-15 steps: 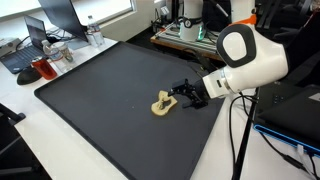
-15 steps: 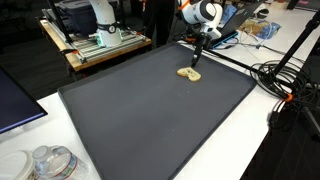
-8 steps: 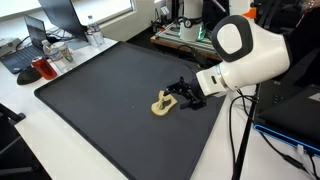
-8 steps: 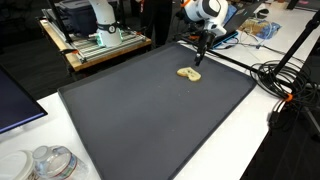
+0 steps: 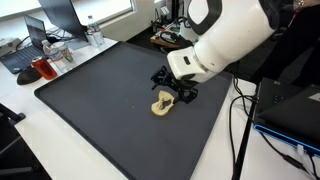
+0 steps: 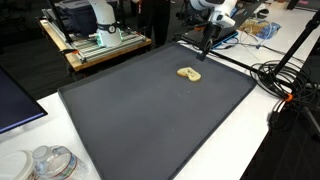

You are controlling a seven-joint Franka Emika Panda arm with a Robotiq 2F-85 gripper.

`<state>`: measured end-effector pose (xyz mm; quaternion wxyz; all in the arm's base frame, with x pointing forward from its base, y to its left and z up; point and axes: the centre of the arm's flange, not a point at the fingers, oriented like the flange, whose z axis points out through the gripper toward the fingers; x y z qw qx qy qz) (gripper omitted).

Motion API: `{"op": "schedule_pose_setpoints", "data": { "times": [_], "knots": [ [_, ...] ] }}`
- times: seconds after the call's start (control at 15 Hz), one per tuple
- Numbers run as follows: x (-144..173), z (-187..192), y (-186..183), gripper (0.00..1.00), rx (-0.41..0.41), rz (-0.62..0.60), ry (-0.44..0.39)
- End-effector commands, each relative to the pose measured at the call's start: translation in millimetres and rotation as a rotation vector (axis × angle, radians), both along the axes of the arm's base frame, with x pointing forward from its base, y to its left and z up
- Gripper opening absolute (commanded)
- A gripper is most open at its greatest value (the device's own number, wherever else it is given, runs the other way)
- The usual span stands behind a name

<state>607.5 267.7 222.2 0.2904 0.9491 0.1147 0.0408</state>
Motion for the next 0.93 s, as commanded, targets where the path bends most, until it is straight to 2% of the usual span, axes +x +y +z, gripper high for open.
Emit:
{"op": "schedule_pose_setpoints", "data": {
  "times": [0.0,0.47,0.87],
  "knots": [
    [7.2,30.2,-25.4,1.00,0.140,-0.019,0.070],
    [21.8,65.0,-64.9,1.00,0.332,-0.059,0.176],
    [31.0,73.8,-104.3,1.00,0.501,-0.088,0.235]
  ]
}}
